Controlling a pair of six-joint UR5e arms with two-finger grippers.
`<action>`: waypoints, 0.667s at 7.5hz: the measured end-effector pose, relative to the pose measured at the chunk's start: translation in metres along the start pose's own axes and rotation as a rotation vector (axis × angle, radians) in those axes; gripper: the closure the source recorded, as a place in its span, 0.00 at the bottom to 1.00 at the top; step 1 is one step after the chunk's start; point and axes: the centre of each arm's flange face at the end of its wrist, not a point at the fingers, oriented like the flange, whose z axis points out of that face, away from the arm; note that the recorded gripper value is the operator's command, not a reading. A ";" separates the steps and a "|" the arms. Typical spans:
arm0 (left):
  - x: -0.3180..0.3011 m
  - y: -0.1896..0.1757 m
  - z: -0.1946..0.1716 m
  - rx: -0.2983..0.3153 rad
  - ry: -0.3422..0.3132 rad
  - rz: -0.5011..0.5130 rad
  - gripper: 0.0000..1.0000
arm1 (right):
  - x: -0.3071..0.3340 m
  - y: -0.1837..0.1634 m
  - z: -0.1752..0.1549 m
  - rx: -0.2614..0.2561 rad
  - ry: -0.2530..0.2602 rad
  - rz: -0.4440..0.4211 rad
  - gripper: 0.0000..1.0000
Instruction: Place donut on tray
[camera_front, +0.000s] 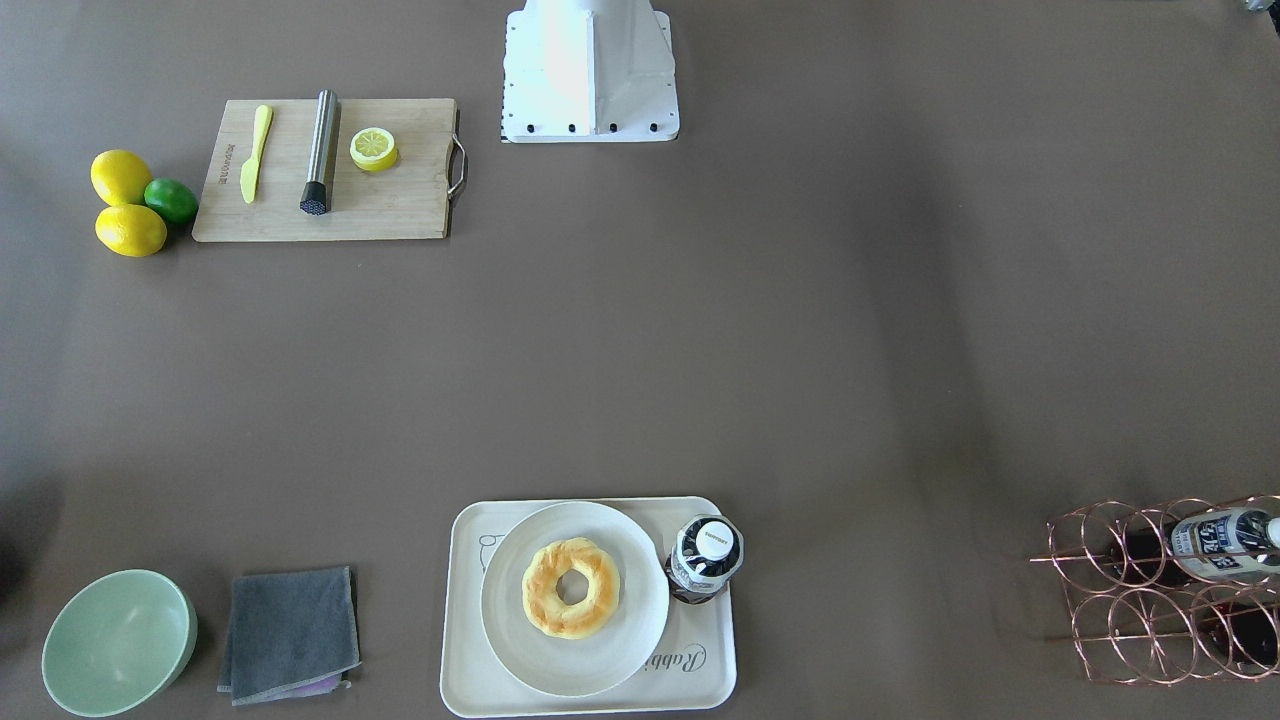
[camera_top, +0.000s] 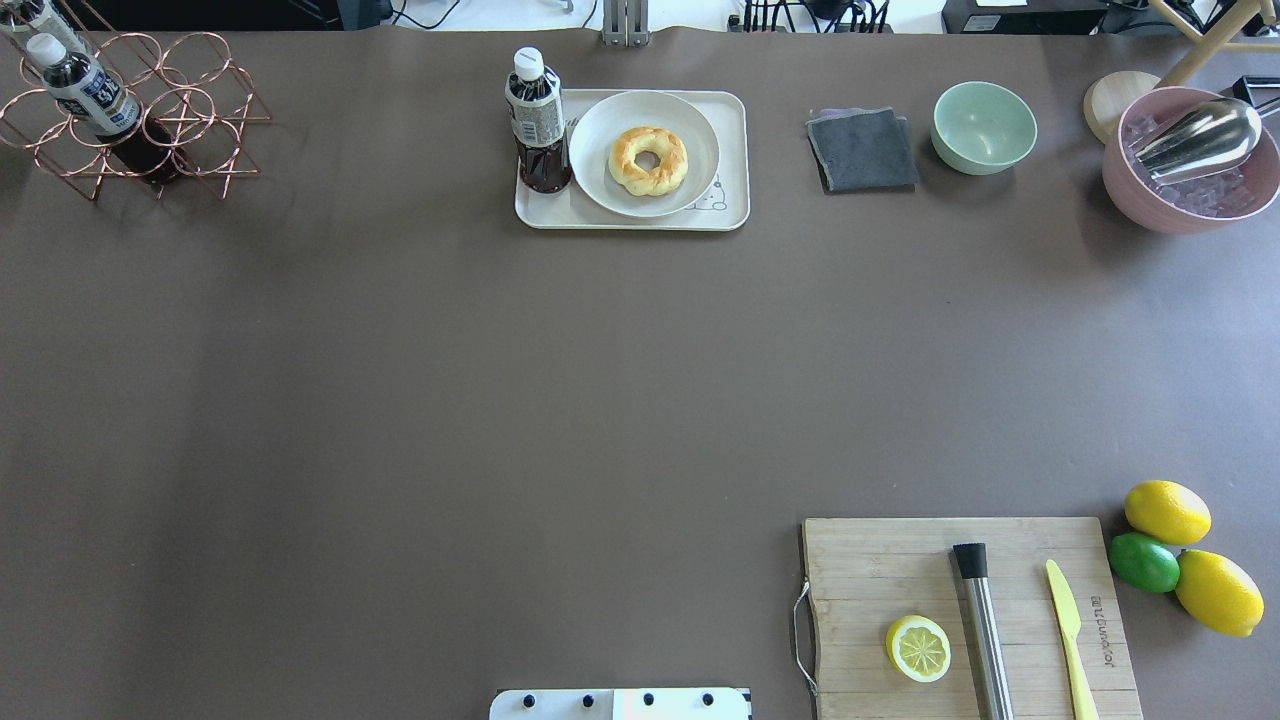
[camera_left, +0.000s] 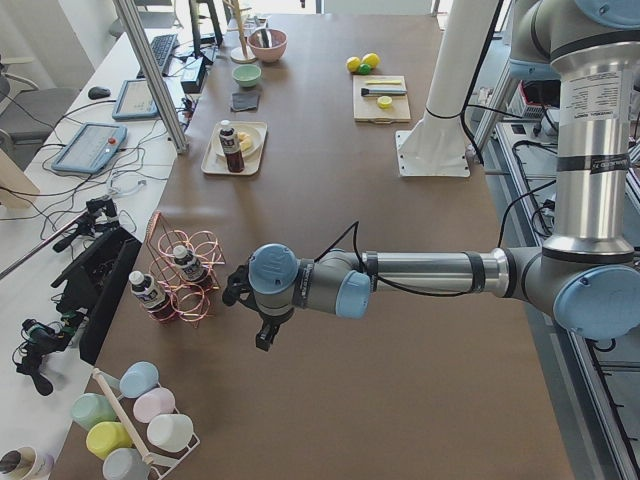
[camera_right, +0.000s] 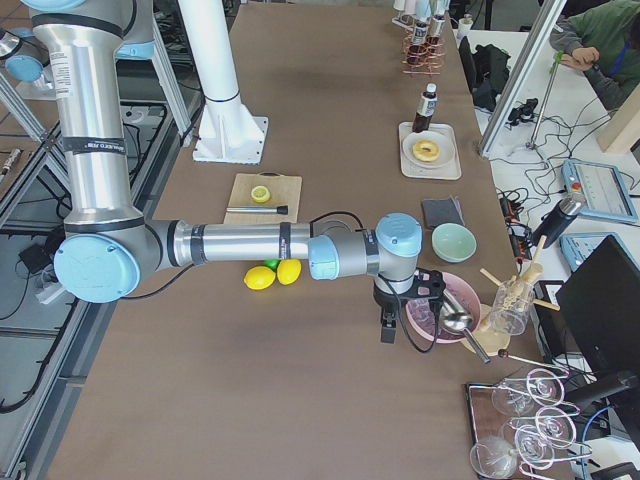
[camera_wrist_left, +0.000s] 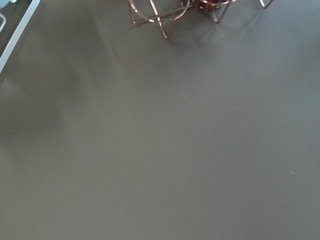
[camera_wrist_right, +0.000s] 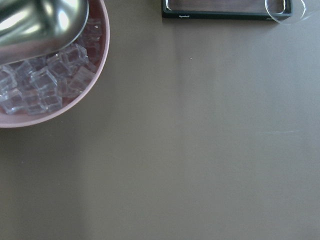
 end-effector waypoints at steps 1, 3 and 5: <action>-0.013 0.010 0.010 -0.024 0.000 -0.031 0.01 | 0.016 0.005 -0.003 -0.026 0.018 -0.027 0.00; -0.032 0.024 0.018 -0.050 -0.025 -0.075 0.01 | 0.026 0.010 -0.002 -0.047 0.026 -0.039 0.00; -0.049 0.035 0.021 -0.073 -0.043 -0.132 0.01 | 0.029 0.012 0.001 -0.053 0.026 -0.038 0.00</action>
